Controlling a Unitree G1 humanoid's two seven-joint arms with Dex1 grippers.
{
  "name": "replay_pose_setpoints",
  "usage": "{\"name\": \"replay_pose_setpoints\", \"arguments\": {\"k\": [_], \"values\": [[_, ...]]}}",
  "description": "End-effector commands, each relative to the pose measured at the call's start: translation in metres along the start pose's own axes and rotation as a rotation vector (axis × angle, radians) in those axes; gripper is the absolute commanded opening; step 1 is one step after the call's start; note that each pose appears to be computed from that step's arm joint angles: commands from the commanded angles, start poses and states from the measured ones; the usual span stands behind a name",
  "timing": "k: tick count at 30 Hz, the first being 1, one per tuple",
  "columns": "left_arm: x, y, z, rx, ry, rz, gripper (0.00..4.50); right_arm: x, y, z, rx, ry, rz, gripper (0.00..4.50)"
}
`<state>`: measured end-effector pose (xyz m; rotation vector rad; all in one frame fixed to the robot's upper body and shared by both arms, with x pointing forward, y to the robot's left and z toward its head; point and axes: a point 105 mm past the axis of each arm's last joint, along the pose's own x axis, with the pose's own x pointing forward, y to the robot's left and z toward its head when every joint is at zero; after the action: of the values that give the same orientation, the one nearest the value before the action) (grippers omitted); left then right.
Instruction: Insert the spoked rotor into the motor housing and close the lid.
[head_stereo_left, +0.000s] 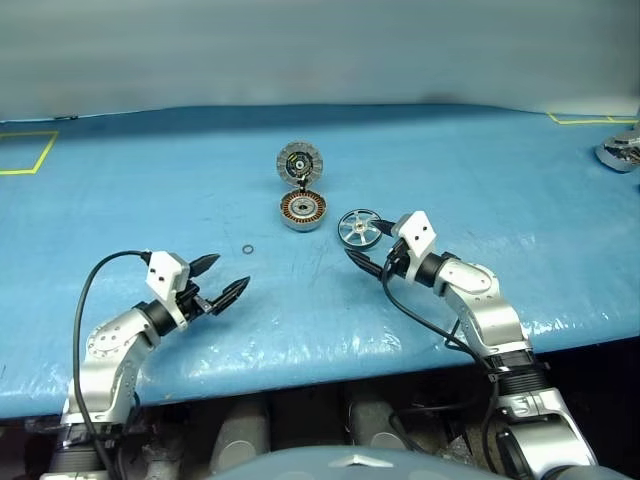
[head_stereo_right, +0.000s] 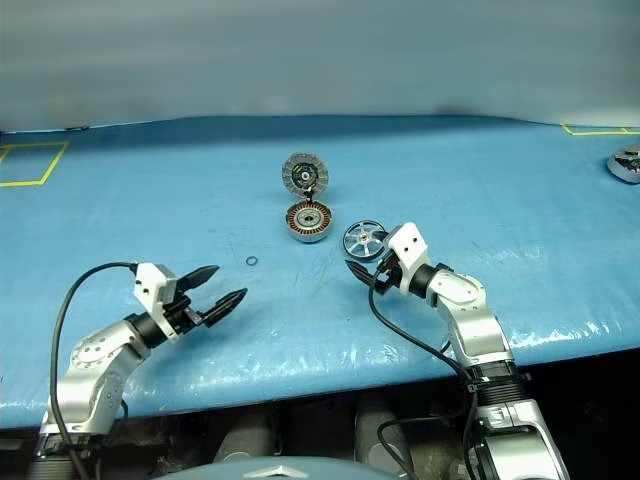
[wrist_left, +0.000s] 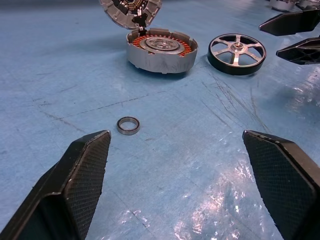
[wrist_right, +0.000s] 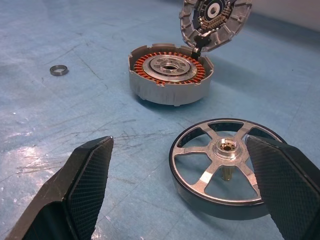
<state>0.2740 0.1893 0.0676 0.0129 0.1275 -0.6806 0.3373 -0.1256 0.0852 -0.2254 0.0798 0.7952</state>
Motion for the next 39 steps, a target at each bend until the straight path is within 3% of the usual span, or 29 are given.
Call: {"name": "replay_pose_setpoints", "arguments": {"k": [1,32,39], "values": [[0.0,-0.003,0.009,0.02,-0.038,-0.005,4.5,0.001,-0.002,0.012,-0.033,-0.032,0.005,4.45],[0.003,0.003,0.022,0.088,-0.106,0.046,4.5,0.003,0.0,0.005,-0.035,-0.008,0.004,4.45],[-0.001,0.004,0.016,0.086,-0.09,0.08,4.5,0.009,-0.02,0.019,-0.137,0.029,0.034,4.45]]}}
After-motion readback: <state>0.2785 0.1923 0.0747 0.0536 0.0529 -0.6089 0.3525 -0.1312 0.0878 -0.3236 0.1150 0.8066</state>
